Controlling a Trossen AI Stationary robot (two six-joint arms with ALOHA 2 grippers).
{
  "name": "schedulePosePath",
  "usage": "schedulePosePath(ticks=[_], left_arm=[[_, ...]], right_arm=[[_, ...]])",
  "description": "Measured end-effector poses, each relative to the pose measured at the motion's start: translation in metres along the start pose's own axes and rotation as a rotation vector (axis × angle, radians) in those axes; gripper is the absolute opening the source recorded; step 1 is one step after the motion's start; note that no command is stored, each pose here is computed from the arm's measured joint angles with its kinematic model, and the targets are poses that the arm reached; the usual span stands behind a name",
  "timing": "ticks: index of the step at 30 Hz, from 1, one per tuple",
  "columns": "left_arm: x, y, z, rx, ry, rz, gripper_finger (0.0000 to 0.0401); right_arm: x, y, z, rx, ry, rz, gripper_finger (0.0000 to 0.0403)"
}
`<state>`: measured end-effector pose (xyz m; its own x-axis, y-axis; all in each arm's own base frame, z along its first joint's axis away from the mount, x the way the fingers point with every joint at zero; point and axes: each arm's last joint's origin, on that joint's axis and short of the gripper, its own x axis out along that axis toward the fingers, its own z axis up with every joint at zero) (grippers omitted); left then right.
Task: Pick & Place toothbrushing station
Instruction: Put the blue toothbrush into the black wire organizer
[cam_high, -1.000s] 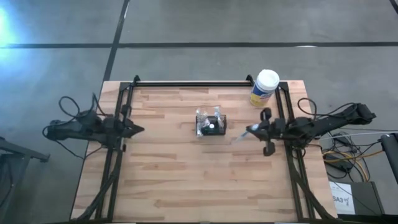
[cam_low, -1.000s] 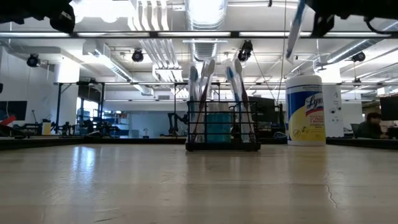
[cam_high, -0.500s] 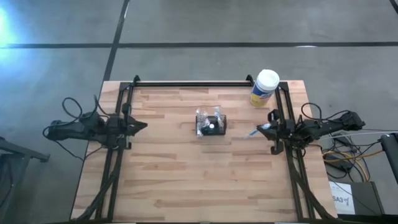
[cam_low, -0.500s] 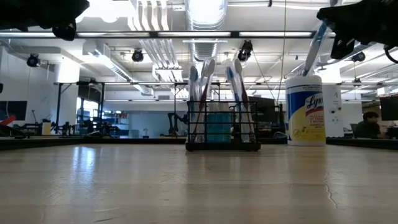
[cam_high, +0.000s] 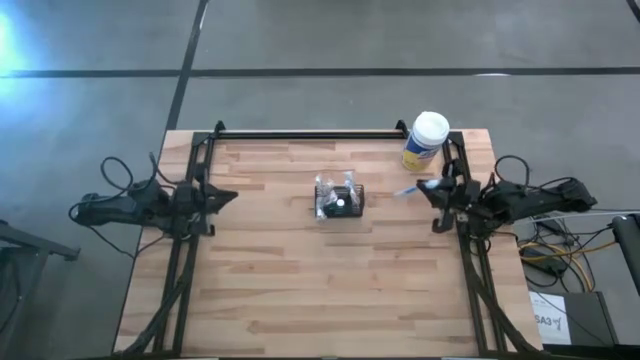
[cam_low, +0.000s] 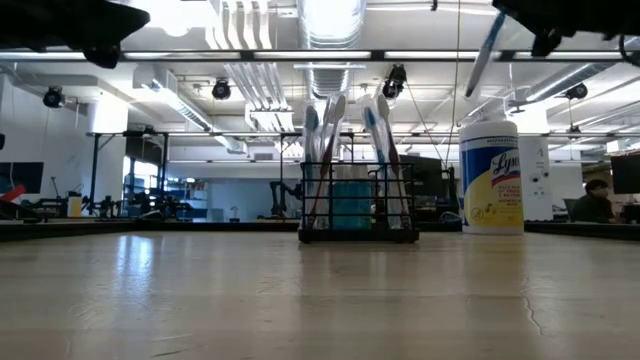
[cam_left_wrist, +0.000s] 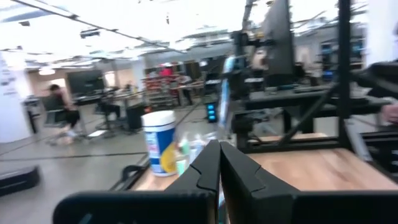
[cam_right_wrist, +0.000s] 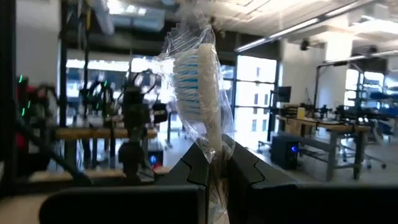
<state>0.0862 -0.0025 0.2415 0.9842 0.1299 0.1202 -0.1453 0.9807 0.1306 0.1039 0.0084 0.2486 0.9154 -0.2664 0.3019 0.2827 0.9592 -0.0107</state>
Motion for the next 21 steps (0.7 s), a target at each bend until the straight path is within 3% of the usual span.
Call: schedulePosePath(ticks=[7,17,21], left_arm=[[0.0,0.001,-0.002,0.005,0.015,0.044,0.0007],[0.0,0.001,-0.002,0.005,0.013,0.047,0.0014],[0.0,0.001,-0.002,0.004,0.014,0.047,0.0009]], right_arm=[[0.039,0.001,0.007,-0.08,0.095,0.075,0.0013],[0.069,-0.013,-0.046,0.001,0.126,0.053,0.0013],[0.076,-0.013,-0.052,0.033,0.103,0.086,0.0013]])
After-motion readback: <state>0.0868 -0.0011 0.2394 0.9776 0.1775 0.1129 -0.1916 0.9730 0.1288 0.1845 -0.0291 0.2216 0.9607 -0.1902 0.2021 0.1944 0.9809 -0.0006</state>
